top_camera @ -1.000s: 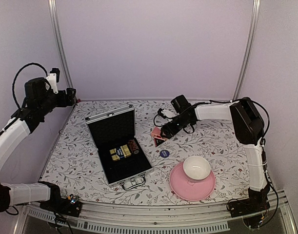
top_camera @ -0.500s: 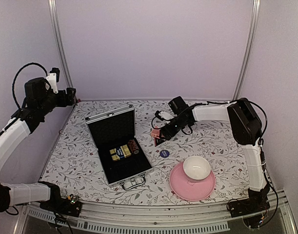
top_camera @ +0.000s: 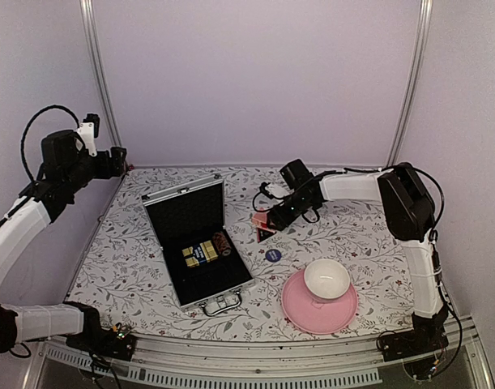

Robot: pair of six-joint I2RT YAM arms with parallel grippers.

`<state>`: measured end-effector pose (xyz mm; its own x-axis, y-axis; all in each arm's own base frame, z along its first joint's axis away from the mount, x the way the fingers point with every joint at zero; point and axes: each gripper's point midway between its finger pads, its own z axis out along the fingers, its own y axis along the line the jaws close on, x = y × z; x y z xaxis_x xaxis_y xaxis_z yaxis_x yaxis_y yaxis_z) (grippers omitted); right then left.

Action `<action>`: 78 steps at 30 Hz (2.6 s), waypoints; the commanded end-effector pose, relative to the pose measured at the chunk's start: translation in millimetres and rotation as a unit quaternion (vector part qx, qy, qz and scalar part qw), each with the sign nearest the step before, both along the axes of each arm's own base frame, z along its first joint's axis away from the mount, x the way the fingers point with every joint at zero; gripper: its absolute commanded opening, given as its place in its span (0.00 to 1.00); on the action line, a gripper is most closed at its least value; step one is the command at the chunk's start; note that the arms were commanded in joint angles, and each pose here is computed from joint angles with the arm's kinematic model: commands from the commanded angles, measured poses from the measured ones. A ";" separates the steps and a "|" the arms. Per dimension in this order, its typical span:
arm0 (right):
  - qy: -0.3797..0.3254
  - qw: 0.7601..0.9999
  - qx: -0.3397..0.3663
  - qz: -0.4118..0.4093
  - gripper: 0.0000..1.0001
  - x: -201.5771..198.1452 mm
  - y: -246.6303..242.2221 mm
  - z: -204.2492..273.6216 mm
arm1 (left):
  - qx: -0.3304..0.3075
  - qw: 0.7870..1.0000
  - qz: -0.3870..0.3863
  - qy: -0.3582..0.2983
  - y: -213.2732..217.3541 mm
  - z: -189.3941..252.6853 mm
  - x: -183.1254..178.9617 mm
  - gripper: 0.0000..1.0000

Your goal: Pack up texas hold em set

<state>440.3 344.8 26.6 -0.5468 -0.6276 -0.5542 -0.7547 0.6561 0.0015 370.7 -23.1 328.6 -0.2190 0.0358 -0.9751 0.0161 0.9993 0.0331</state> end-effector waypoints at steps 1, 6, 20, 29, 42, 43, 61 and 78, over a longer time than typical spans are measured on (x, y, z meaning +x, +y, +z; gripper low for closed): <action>0.015 0.999 -0.023 -0.029 0.71 6.3 -13.7 -19.7 | -0.001 1.000 0.002 -0.008 2.8 1.1 -1.6 0.95; 0.025 0.999 -0.023 -0.006 0.73 -5.4 -5.3 -24.7 | -0.002 1.000 0.001 -0.007 2.6 0.3 -0.9 0.95; 0.005 0.997 -0.069 0.020 0.76 -14.3 -4.2 -35.9 | -0.002 1.000 0.000 -0.005 2.2 -0.8 -0.8 0.95; 0.011 0.998 -0.061 0.017 0.78 -5.3 -13.5 -35.9 | -0.004 1.000 -0.002 -0.005 1.3 -1.0 -0.9 0.96; 0.057 0.995 -0.025 0.083 0.71 -31.7 0.9 -45.7 | -0.004 1.000 -0.003 -0.004 0.8 -2.1 -0.1 0.96; 0.056 0.994 -0.024 0.086 0.70 -31.9 1.5 -44.7 | -0.003 1.000 -0.003 -0.002 0.8 -2.9 0.1 0.96; -0.071 0.995 0.064 0.021 0.45 -6.6 -2.4 64.9 | -0.057 0.998 -0.024 -0.031 -9.3 19.7 -6.0 0.95; -0.279 0.940 0.176 0.086 0.43 -94.8 27.2 271.1 | -0.220 0.927 -0.303 -0.013 -187.9 94.7 -44.9 0.87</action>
<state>374.3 347.9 244.9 -0.1820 -0.4564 -0.8710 -0.7872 0.5984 -0.1491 325.7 -165.2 430.7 -0.1429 -0.2378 -0.9607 0.4776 0.8336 -0.2774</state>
